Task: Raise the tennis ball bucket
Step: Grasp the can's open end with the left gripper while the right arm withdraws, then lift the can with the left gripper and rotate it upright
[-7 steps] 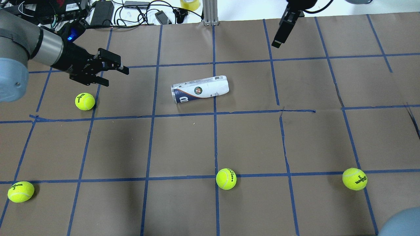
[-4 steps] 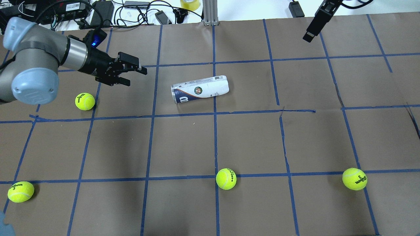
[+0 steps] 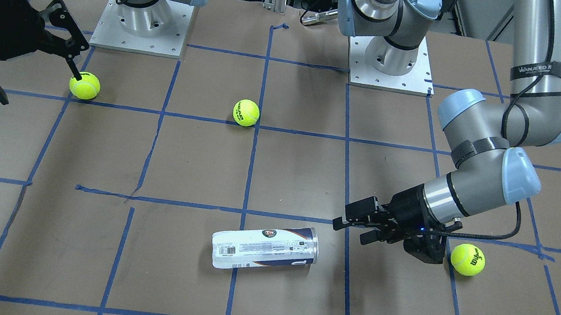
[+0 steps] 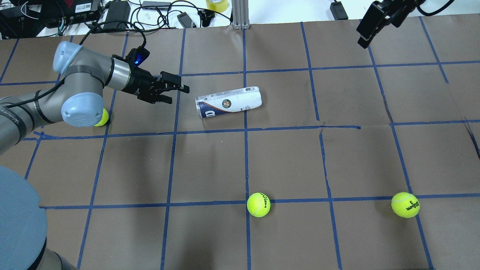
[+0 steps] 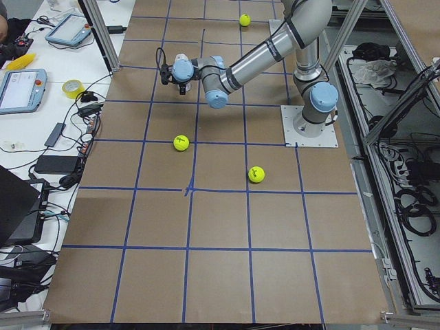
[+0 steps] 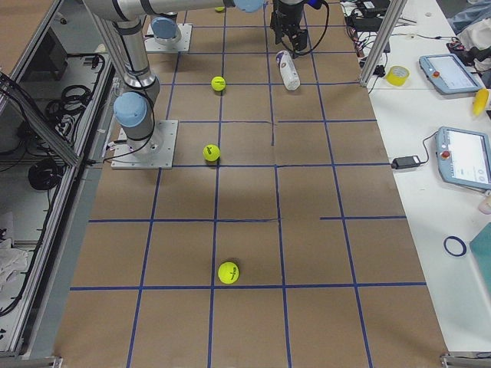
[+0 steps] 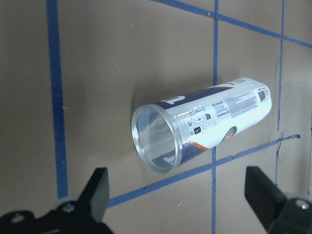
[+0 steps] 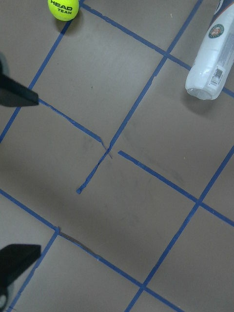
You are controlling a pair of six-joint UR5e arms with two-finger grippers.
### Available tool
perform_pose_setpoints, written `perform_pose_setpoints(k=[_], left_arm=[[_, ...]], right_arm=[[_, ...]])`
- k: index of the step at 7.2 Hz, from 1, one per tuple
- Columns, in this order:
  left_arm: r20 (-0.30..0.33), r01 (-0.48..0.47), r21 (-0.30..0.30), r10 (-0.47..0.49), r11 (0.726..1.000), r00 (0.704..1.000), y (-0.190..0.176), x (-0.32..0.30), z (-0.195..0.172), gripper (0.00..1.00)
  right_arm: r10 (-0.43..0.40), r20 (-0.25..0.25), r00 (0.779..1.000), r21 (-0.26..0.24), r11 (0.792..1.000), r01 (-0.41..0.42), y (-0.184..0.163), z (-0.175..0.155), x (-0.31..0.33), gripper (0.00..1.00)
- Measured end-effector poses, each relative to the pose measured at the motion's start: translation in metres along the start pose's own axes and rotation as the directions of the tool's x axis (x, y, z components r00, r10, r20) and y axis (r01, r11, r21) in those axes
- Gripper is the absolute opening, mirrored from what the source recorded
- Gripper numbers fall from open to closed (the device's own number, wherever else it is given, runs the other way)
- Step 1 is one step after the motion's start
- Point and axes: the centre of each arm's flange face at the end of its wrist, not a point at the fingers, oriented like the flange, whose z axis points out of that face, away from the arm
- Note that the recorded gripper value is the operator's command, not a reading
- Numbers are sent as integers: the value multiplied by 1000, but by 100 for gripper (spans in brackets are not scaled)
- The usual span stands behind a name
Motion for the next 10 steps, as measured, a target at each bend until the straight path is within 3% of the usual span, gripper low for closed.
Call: perform_pose_setpoints(k=[1, 3, 5, 6, 7, 8, 10], left_arm=[[-38, 5, -20, -6, 1000, 999, 1, -3, 19, 100], [-113, 29, -46, -34, 999, 993, 2, -10, 44, 100], [-177, 45, -65, -56, 997, 983, 3, -11, 62, 95], [-190, 52, -74, -66, 996, 980, 3, -12, 68, 67], [-194, 55, -87, -72, 995, 978, 5, -9, 76, 22], [-189, 74, -106, -93, 992, 978, 6, -1, 83, 0], [-167, 189, -128, -208, 974, 964, -2, 20, 85, 0]], right_arm=[[83, -26, 996, -13, 996, -83, -2, -2, -18, 100], [241, -36, 970, -24, 970, -242, -1, 2, -36, 100], [377, -39, 925, -28, 925, -378, 18, 3, -50, 100], [425, -36, 904, -29, 904, -426, 26, 4, -56, 100], [448, -34, 894, -30, 893, -449, 31, 6, -59, 100], [456, -32, 889, -32, 889, -457, 33, 7, -60, 100], [473, -33, 881, -33, 880, -474, 35, 7, -61, 100]])
